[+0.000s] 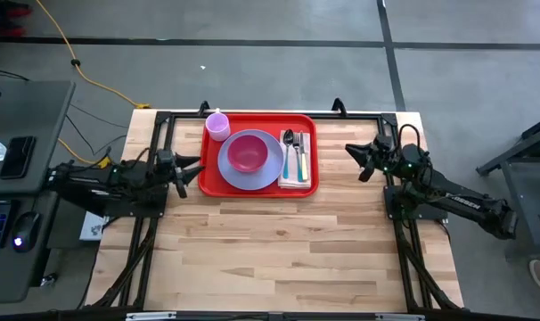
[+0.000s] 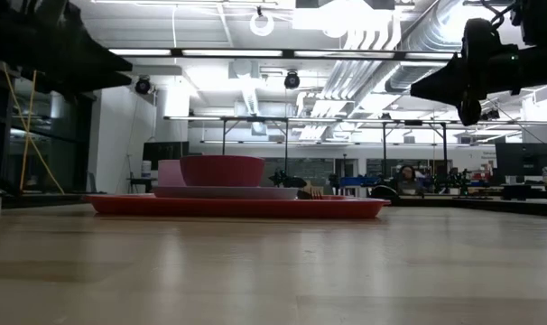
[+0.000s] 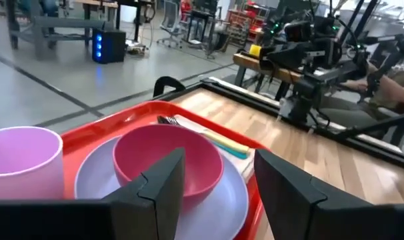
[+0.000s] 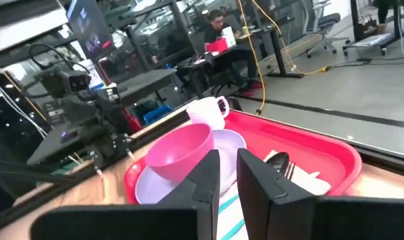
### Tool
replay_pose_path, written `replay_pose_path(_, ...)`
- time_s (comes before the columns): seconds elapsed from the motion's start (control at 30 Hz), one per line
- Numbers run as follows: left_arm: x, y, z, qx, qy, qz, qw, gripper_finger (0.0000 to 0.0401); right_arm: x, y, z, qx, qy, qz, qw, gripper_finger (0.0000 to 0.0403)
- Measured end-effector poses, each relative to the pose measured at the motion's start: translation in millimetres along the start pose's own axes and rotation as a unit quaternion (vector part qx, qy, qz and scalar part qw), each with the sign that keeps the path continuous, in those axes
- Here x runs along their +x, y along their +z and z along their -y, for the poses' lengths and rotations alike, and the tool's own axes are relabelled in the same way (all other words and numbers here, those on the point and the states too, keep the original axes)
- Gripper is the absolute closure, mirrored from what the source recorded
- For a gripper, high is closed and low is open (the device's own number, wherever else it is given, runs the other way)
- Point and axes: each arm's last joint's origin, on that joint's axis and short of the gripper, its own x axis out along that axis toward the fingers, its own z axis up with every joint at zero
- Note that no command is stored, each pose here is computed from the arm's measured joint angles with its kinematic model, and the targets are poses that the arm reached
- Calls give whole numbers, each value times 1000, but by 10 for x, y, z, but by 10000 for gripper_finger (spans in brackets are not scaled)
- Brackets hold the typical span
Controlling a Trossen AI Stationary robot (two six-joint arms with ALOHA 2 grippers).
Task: Set up tray
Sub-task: Return to Home Position
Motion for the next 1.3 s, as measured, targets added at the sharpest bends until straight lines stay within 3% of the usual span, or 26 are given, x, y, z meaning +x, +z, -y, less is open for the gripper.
replay_pose_path(0.23,-77,-76,-38,3,-18,-9,1000,190,3,-34,-74,-5,53,-7,999,372)
replay_pose_path(0.43,-39,-215,-34,2,-42,-38,998,190,9,-314,-31,21,72,-4,997,373)
replay_pose_path(0.67,-41,-240,-37,13,-47,-52,997,190,6,-277,-74,-16,90,-9,996,371)
replay_pose_path(0.83,-51,-314,-46,13,-64,-95,993,190,-1,-301,-95,-18,145,-40,988,373)
replay_pose_path(1.3,-86,-222,-65,32,-36,-84,995,190,-46,-261,-82,-42,111,-4,993,373)
